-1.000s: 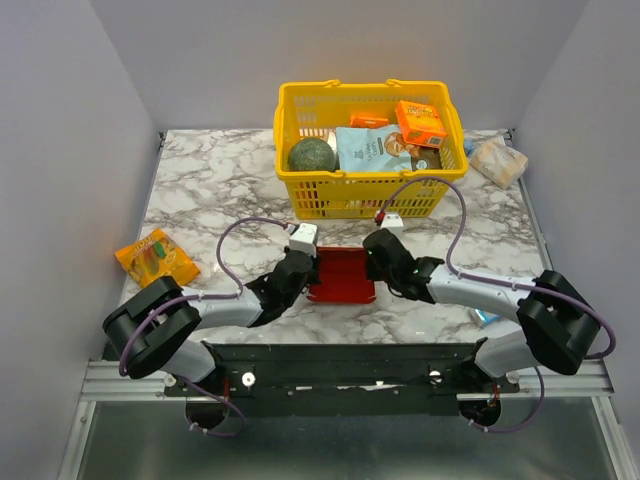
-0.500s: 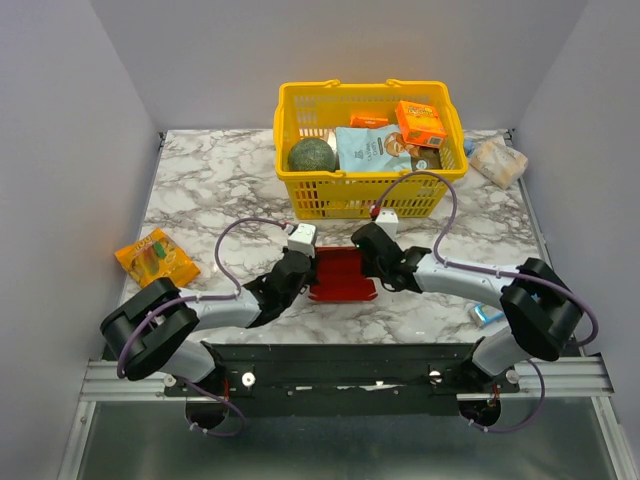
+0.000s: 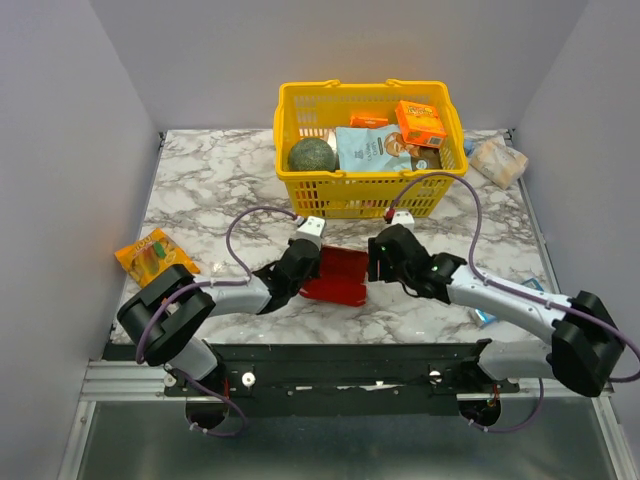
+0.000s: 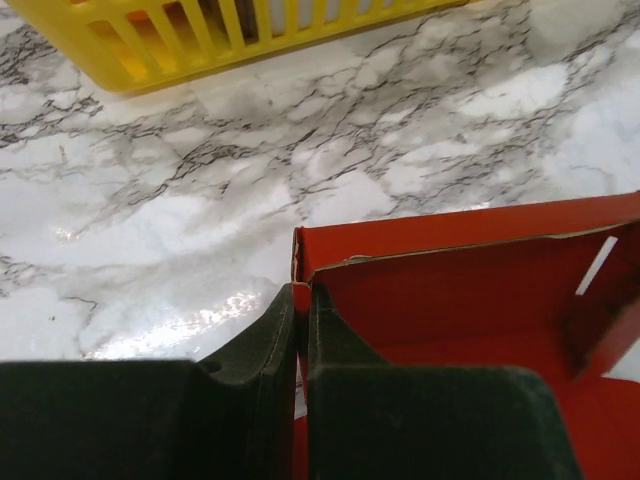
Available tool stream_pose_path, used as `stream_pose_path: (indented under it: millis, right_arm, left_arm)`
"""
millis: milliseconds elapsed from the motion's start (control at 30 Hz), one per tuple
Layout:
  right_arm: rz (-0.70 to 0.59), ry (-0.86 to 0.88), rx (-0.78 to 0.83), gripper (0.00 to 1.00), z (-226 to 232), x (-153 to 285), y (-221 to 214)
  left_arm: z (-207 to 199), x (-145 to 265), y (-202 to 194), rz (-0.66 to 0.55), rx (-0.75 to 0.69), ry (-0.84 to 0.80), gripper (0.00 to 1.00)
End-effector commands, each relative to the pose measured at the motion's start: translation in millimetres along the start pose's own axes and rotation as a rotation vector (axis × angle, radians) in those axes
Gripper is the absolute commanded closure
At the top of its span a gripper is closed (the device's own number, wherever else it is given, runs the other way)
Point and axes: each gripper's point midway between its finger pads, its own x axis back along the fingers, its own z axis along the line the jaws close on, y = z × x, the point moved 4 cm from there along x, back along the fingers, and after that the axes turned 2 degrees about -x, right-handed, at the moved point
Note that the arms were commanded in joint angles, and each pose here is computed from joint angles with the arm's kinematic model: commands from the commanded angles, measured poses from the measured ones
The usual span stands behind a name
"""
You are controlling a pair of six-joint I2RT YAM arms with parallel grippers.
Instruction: Fold the paper box
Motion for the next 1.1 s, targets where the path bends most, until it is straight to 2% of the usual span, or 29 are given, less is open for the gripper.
stream_pose_path:
  millis: [0,133,367,467,500,633,833,1067]
  right_arm:
    - [0.044,0.142,0.136,0.3,2,26,-9]
    - [0.033,0.268,0.162,0.27,16,42,-4]
    - [0.057,0.151,0.127,0.28,10,29,-2]
    - [0.091,0.116,0.087,0.36,3,19,-14]
    - [0.097,0.131,0.035,0.42,2,15,-14]
    - [0.102,0.216,-0.066,0.47,-1,8,-19]
    - [0.081,0.358,-0.053,0.48,11,-7,-24]
    - [0.002,0.485,-0.033,0.46,28,-23,-24]
  left_arm:
    - [17,-2,-22,0.111,-0.098,0.062,1.0]
    - [12,-4,-21,0.121,-0.124,0.03,1.0]
    - [11,-1,-18,0.109,-0.132,0.013,1.0]
    - [13,2,-16,0.089,-0.117,0.011,1.0]
    - [12,3,-16,0.087,-0.115,0.008,1.0]
    - [13,6,-16,0.077,-0.102,0.002,1.0]
    - [15,15,-12,0.011,-0.049,-0.005,1.0]
    - [25,33,-11,-0.091,0.006,0.086,1.0]
